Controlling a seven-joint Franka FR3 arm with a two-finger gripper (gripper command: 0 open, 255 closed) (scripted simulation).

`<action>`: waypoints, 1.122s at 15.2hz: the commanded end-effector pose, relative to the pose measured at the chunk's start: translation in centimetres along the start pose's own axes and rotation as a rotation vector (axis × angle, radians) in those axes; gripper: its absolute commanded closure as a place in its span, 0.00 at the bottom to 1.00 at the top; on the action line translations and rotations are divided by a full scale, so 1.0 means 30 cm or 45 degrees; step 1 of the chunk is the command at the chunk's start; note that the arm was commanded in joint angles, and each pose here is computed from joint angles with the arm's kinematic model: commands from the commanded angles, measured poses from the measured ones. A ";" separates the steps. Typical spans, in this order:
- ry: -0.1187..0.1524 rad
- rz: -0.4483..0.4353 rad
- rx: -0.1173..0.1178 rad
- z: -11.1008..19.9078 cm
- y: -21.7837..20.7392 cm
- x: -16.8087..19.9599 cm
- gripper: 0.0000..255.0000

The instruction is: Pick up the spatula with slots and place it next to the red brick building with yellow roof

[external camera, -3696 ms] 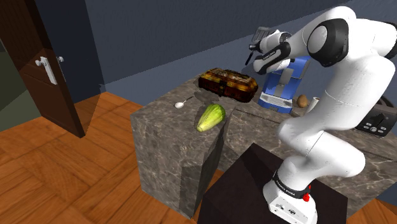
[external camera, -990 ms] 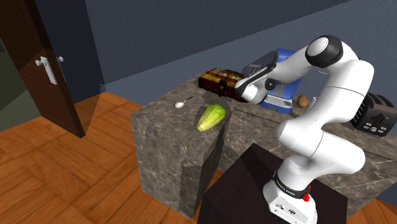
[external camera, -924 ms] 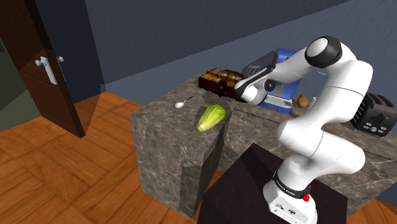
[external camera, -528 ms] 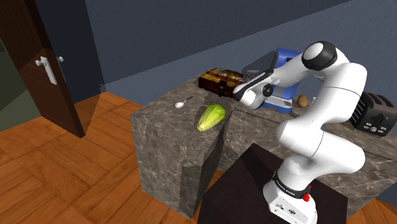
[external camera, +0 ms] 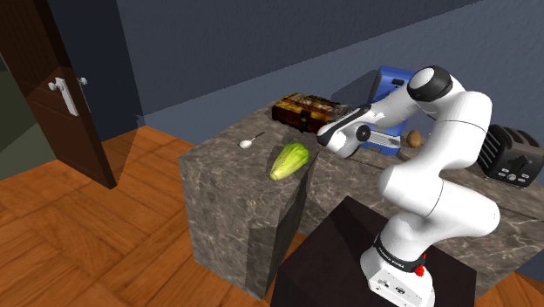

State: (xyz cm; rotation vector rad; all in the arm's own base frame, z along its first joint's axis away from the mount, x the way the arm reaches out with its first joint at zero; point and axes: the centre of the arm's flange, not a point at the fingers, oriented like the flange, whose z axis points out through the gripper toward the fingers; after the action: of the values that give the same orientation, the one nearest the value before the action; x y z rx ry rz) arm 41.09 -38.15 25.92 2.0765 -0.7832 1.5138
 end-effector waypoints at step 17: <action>0.001 0.000 0.000 0.030 -0.004 -0.103 0.00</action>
State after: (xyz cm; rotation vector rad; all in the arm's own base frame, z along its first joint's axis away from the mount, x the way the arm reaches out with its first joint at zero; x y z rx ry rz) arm 41.07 -38.10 22.68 2.0763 -0.7829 1.5140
